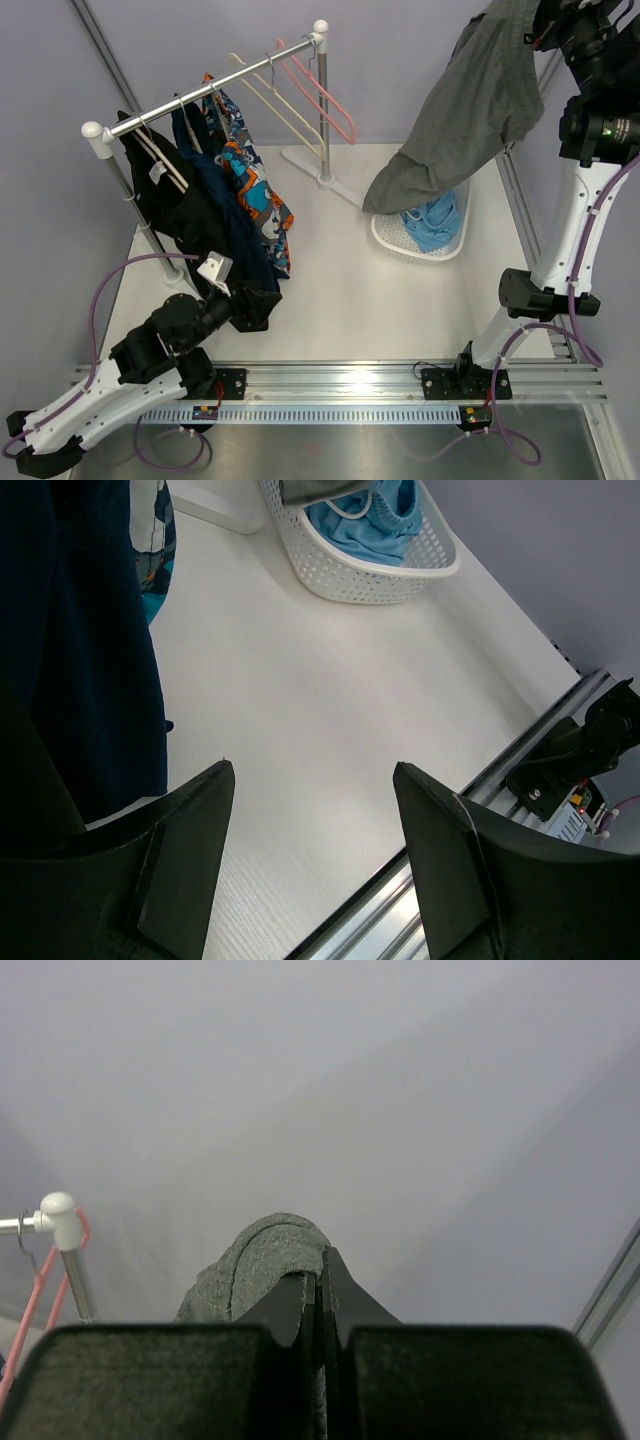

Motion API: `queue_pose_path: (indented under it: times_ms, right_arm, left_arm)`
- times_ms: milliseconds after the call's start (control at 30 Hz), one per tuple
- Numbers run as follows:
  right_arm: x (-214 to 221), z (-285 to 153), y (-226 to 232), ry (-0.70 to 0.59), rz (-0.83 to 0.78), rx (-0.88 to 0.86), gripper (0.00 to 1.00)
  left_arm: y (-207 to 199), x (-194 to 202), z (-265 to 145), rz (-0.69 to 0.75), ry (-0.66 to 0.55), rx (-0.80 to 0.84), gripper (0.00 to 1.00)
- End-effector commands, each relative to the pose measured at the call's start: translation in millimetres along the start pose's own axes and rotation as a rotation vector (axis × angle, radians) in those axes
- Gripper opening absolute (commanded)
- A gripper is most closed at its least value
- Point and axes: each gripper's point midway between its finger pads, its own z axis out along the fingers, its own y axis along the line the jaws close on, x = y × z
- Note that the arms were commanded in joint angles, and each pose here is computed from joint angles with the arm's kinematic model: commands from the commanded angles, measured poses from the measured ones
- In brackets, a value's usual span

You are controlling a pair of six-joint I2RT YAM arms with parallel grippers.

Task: Remove the shorts from the hanger

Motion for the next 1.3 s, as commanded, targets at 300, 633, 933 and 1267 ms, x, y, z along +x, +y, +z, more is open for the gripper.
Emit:
queue_pose_path:
  times_ms: [300, 633, 933, 1267]
  right_arm:
    - [-48, -13, -16, -0.149, 0.001, 0.048, 0.00]
    - [69, 4, 26, 0.151, 0.199, -0.096, 0.00]
    - [207, 10, 57, 0.474, 0.427, 0.019, 0.00]
    - [406, -92, 24, 0.884, 0.353, 0.247, 0.00]
  left_arm:
    - [-12, -23, 1, -0.009, -0.073, 0.040, 0.70]
    - [-13, -21, 5, 0.008, -0.064, 0.042, 0.70]
    - [-12, -19, 6, 0.009, -0.062, 0.039, 0.70]
    - [-11, -19, 2, -0.009, -0.078, 0.047, 0.70]
